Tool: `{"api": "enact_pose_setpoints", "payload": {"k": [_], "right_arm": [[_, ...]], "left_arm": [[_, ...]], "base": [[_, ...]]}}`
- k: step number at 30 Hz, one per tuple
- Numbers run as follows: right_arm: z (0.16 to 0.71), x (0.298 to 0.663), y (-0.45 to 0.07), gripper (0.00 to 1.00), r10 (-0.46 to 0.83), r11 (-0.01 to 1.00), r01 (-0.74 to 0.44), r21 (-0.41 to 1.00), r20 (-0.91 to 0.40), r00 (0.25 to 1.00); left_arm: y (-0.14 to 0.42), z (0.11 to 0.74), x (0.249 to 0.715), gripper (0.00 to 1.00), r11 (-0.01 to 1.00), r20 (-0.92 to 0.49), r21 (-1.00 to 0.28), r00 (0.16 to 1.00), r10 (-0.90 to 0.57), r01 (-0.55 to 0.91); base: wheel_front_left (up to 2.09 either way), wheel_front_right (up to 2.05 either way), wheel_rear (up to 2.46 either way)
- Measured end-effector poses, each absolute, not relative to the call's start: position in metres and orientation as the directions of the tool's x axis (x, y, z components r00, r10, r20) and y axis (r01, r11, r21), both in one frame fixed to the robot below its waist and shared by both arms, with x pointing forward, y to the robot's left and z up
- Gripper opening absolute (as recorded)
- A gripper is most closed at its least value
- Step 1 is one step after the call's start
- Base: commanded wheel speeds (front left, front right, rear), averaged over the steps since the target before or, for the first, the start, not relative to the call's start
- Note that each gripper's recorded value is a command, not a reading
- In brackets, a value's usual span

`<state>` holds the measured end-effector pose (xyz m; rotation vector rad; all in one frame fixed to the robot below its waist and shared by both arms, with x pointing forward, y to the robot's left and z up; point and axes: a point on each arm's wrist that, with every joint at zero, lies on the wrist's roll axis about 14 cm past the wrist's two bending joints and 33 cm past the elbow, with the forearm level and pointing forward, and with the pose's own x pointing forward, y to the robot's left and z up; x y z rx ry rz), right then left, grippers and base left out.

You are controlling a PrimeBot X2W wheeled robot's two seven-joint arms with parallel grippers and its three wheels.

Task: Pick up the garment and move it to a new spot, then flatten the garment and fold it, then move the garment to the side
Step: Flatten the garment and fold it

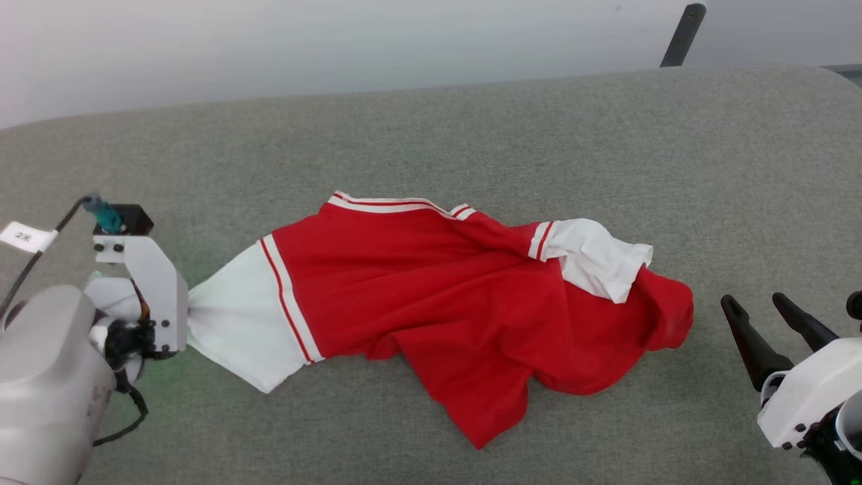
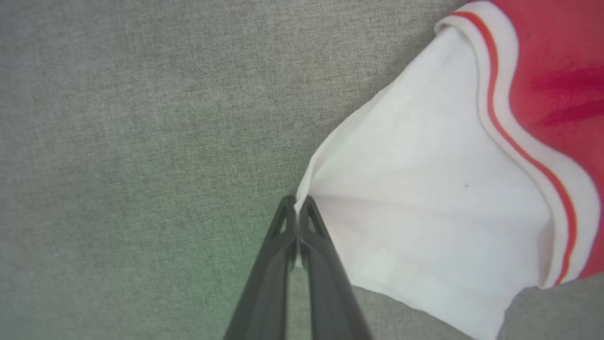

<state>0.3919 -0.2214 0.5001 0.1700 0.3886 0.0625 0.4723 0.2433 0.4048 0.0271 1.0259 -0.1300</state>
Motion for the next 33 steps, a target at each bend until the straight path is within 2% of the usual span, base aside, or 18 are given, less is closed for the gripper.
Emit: {"api": "enact_pose_setpoints", "payload": {"k": [3,4,6,7,8,9,10,16,19,27,33], "right_arm": [[0.501,0.393,-0.219,1.0,0.1,0.983,-0.035,0.178,-0.373,0.923],[0.501,0.393,-0.218,1.0,0.103,0.983,-0.038,0.178,-0.373,0.922],[0.501,0.393,-0.217,1.0,0.108,0.983,-0.043,0.179,-0.374,0.921],[0.501,0.393,-0.216,1.0,0.11,0.983,-0.045,0.179,-0.375,0.92],[0.502,0.393,-0.216,1.0,0.112,0.983,-0.047,0.179,-0.375,0.92],[0.502,0.393,-0.215,1.0,0.114,0.983,-0.05,0.178,-0.373,0.921],[0.503,0.393,-0.214,1.0,0.117,0.983,-0.053,0.177,-0.374,0.92],[0.511,0.39,-0.21,1.0,0.135,0.983,-0.078,0.165,-0.366,0.921],[0.512,0.386,-0.206,1.0,0.149,0.982,-0.095,0.161,-0.368,0.918],[0.514,0.386,-0.184,1.0,0.213,0.974,-0.166,0.152,-0.38,0.9],[0.512,0.397,-0.171,1.0,0.253,0.967,-0.22,0.126,-0.406,0.878]], "left_arm": [[0.242,0.405,0.47,0.0,0.992,-0.85,-0.052,0.516,-0.104,0.115],[0.241,0.405,0.47,0.03,0.992,-0.846,-0.055,0.522,-0.108,0.115],[0.239,0.406,0.471,0.45,0.991,-0.832,-0.06,0.543,-0.115,0.118],[0.238,0.408,0.472,0.79,0.991,-0.825,-0.064,0.553,-0.119,0.119],[0.236,0.41,0.473,0.93,0.99,-0.818,-0.068,0.562,-0.126,0.122],[0.234,0.412,0.473,0.93,0.99,-0.809,-0.069,0.574,-0.13,0.126],[0.233,0.414,0.474,1.0,0.989,-0.8,-0.071,0.585,-0.133,0.128],[0.229,0.43,0.472,1.0,0.987,-0.738,-0.078,0.657,-0.153,0.142],[0.227,0.446,0.474,1.0,0.985,-0.667,-0.074,0.727,-0.166,0.157],[0.223,0.496,0.471,1.0,0.979,-0.351,-0.026,0.916,-0.197,0.201],[0.225,0.513,0.45,1.0,0.985,-0.131,0.001,0.977,-0.17,0.172]], "base": [[0.0,0.0,0.0],[0.0,0.0,0.0],[0.0,0.0,0.0],[0.0,0.0,0.0],[0.0,0.0,0.0],[0.0,0.0,0.0],[0.0,0.0,0.0],[0.0,0.0,0.0],[0.0,0.0,0.0],[0.0,0.0,0.0],[0.0,0.0,0.0]]}}
